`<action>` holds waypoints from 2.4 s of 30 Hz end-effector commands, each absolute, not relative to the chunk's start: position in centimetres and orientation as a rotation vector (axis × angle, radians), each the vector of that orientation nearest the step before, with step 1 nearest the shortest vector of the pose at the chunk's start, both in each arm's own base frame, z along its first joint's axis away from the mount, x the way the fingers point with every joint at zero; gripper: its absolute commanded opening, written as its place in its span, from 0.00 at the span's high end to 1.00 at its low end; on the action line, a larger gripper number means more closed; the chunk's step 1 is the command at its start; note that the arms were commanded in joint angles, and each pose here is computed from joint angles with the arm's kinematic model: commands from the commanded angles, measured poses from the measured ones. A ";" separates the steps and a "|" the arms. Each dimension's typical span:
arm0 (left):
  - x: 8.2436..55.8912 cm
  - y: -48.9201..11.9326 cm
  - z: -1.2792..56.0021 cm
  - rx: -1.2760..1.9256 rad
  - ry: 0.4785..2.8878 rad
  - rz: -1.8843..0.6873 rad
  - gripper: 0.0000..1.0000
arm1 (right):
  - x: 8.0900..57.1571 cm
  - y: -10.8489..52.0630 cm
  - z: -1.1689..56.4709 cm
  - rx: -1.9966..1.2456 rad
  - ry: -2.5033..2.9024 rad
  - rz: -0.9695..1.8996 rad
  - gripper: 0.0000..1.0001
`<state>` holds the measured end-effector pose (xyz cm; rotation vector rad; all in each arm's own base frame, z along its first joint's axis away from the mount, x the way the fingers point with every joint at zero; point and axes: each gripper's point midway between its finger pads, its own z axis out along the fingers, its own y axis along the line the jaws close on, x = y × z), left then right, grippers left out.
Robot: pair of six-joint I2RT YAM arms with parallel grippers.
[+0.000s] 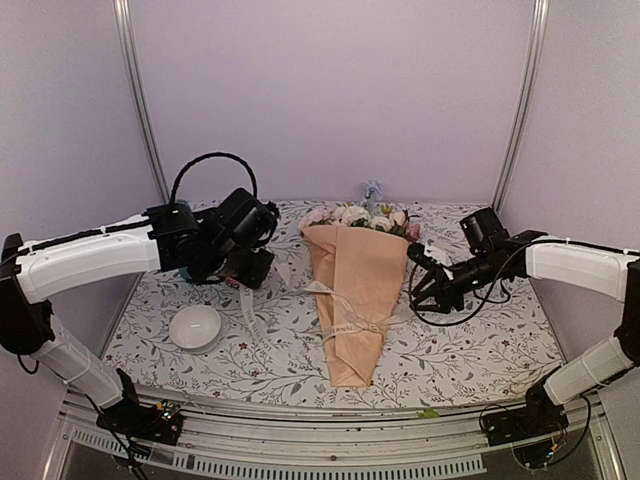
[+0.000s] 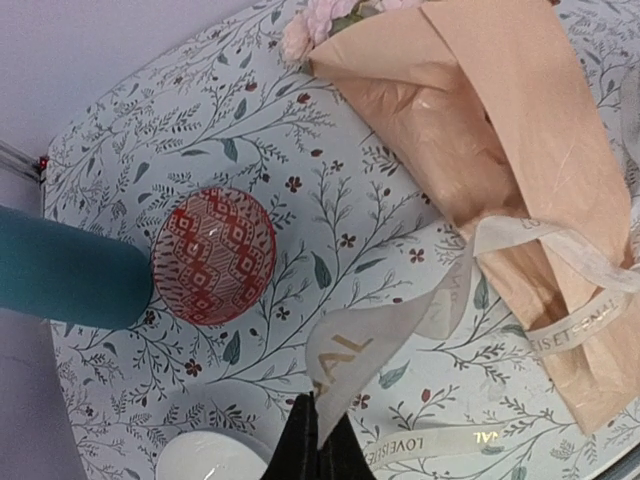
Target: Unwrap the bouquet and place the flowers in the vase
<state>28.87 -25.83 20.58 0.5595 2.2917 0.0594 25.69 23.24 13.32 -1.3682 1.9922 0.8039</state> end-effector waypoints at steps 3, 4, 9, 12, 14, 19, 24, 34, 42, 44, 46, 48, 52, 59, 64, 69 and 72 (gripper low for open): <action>25.2 -21.4 15.8 0.505 2.517 0.154 1.00 | 24.3 26.4 10.2 -1.569 2.020 0.752 0.60; 24.7 -21.4 15.3 0.509 2.540 0.133 1.00 | 24.4 26.9 9.8 -1.584 2.024 0.739 0.61; 23.0 -21.9 14.4 0.516 2.584 -0.012 0.97 | 24.8 28.8 7.5 -1.633 2.053 0.694 0.61; 23.0 -22.5 15.6 0.524 2.554 -0.078 1.00 | 24.6 29.6 6.3 -1.666 2.065 0.695 0.61; 23.3 -23.0 16.4 0.528 2.511 -0.116 0.93 | 24.7 30.0 5.6 -1.680 2.064 0.678 0.61; 23.8 -25.7 17.1 0.596 2.384 -0.293 0.61 | 25.2 30.3 4.2 -1.680 2.116 0.627 0.64; 23.0 -31.0 18.6 0.725 2.134 -0.516 0.54 | 25.4 30.1 4.2 -1.671 2.116 0.606 0.86; 22.0 -40.6 17.4 0.881 1.722 -0.693 0.36 | 24.8 30.1 6.9 -1.637 2.061 0.641 1.00; 22.1 -45.3 13.1 1.052 1.617 -0.553 0.28 | 23.8 30.3 7.3 -1.633 2.054 0.717 1.00; 22.9 -45.4 12.3 1.030 1.618 -0.506 0.28 | 23.6 30.4 7.5 -1.630 2.050 0.733 1.00; 23.7 -45.6 11.5 1.020 1.617 -0.450 0.28 | 23.4 30.4 7.8 -1.627 2.041 0.750 1.00; 24.1 -45.9 10.8 1.021 1.602 -0.427 0.28 | 23.4 30.3 8.1 -1.619 2.039 0.760 1.00; 26.1 -45.2 8.9 0.954 1.633 -0.296 0.28 | 23.5 29.8 8.0 -1.607 2.048 0.762 1.00; 29.2 -40.5 8.6 0.705 1.694 -0.010 0.29 | 23.6 28.0 6.4 -1.599 2.130 0.732 1.00; 28.3 -39.1 10.3 0.633 1.689 -0.117 0.33 | 23.5 27.6 5.4 -1.594 2.158 0.735 0.98; 28.5 -38.9 10.0 0.621 1.709 -0.096 0.33 | 24.1 27.9 5.1 -1.578 2.178 0.730 0.87; 28.6 -39.4 10.0 0.629 1.705 -0.098 0.34 | 24.2 28.0 5.1 -1.579 2.176 0.734 0.88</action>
